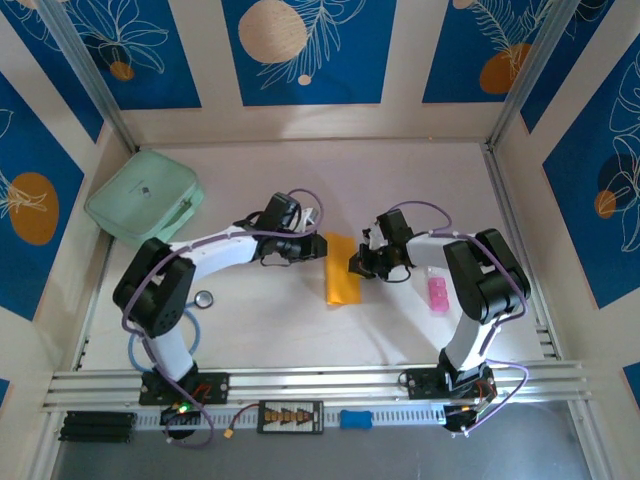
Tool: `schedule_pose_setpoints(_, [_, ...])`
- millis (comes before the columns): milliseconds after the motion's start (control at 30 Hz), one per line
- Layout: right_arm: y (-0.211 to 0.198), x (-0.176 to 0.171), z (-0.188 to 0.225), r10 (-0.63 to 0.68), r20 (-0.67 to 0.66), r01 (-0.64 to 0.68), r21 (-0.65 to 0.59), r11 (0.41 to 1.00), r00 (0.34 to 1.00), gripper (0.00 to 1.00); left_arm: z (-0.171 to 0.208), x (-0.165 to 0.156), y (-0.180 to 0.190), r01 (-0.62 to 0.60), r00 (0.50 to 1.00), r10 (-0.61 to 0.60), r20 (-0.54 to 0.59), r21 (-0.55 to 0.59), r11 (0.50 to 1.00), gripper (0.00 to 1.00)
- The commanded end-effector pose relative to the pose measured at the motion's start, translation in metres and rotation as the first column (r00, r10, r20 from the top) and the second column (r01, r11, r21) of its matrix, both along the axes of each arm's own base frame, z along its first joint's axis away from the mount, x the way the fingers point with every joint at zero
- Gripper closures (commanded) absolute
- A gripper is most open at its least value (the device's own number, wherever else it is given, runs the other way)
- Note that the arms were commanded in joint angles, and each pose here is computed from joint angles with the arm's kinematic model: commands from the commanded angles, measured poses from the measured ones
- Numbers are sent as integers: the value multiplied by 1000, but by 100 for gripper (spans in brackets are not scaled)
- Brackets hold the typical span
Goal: Fold a paper plane with a square sheet of paper (pick it up from the middle)
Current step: Hold the square sheet of paper at the center of the table, then first fold the square sheet of paper in half at the center of the table.
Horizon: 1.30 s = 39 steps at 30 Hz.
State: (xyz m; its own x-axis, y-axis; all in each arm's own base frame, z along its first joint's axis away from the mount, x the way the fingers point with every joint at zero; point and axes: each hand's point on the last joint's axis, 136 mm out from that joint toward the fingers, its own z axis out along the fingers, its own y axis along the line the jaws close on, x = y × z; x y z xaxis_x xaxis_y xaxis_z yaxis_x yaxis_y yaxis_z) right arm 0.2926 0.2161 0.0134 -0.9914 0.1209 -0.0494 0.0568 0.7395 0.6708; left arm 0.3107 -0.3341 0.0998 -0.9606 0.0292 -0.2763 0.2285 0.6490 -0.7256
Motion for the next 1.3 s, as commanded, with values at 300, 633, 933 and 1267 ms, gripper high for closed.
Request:
schedule_pose_setpoints(300, [-23,-21,-32,-26,-103,13,-125,992,994,100,-15,-2,-28,86,993,-98,-67,-168,982,100])
schedule_pose_setpoints(633, [-24,-23,-32,-29,-105,16,-126,992,994,100,-48,-10,-24,99,986,-116,-121,-136,986,100])
schedule_pose_setpoints(933, [-25,-27,-36,-36,-117,20,-134,991,992,100,-92,-24,2,105,985,-102,-141,12,994,100])
schedule_pose_setpoints(1267, [-28,-33,-39,-48,-125,30,-141,990,991,100,-104,-25,16,87,988,-77,-137,68,994,100])
